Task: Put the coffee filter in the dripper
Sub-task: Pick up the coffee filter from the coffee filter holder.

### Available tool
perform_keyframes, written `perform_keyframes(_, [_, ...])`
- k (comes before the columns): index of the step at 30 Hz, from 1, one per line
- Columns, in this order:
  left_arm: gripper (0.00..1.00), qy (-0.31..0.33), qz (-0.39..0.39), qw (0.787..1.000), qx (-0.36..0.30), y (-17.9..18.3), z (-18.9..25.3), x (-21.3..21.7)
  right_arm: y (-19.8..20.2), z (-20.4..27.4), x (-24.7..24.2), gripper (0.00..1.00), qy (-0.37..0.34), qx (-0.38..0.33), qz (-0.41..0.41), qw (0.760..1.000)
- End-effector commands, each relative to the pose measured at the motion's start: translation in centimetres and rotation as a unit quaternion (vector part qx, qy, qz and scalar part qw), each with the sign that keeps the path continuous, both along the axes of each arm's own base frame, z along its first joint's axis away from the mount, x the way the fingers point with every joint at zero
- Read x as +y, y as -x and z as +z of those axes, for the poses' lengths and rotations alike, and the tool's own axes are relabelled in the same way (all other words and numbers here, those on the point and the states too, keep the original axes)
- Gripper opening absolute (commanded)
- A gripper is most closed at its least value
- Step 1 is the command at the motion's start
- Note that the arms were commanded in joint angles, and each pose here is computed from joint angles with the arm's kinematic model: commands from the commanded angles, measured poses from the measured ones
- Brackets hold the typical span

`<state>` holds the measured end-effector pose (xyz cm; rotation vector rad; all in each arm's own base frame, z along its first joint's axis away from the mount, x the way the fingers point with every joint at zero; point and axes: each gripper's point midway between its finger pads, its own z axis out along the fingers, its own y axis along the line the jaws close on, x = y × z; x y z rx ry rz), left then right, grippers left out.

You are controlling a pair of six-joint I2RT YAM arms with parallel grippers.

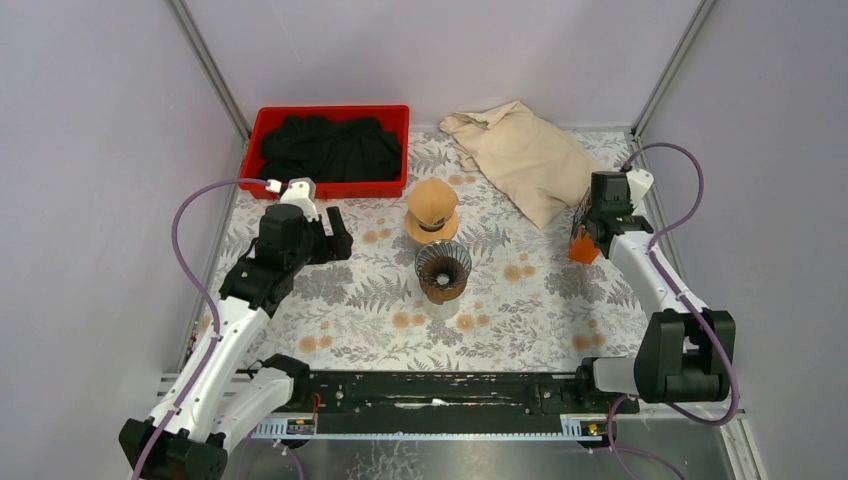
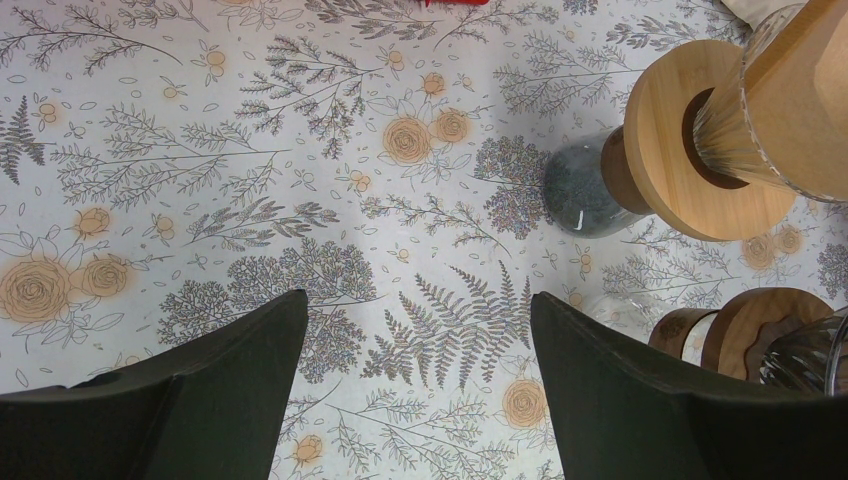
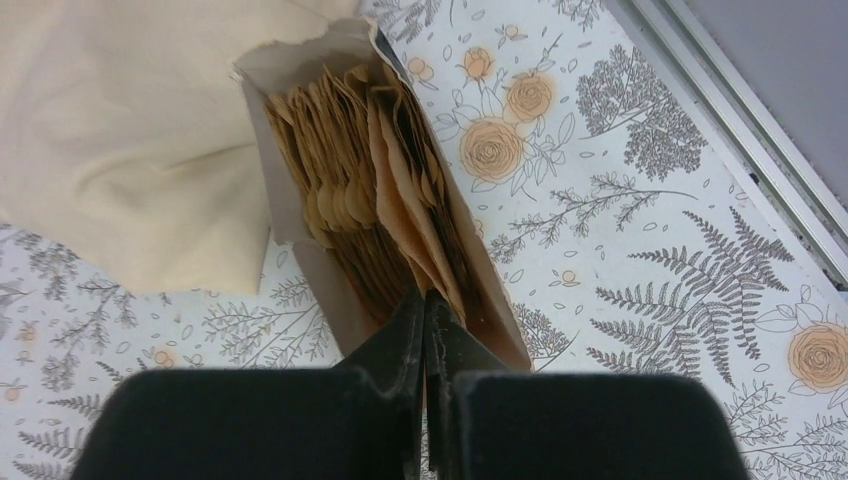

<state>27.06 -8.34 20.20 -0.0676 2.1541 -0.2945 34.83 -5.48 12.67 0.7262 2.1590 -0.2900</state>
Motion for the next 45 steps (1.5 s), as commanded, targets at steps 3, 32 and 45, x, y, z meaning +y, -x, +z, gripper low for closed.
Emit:
perform_keyframes(3, [0.89, 0.003, -0.006, 0.999, -0.033, -0.8, 1.1, -0.1, -0.8, 5.4, -0.8, 0.0, 0.018, -0.063, -0.009, 0.998])
perform_keyframes(32, [0.88, 0.046, -0.09, 0.994, -0.04, -0.2, 1.9, -3.3, 0.3, 16.2, 2.4, 0.0, -0.037, -0.168, 0.073, 0.982])
perform_keyframes(45, [0.86, 0.091, -0.118, 0.987, -0.056, 0.2, 4.7, -5.0, 0.9, 20.4, 4.9, 0.0, -0.067, -0.222, 0.139, 0.963])
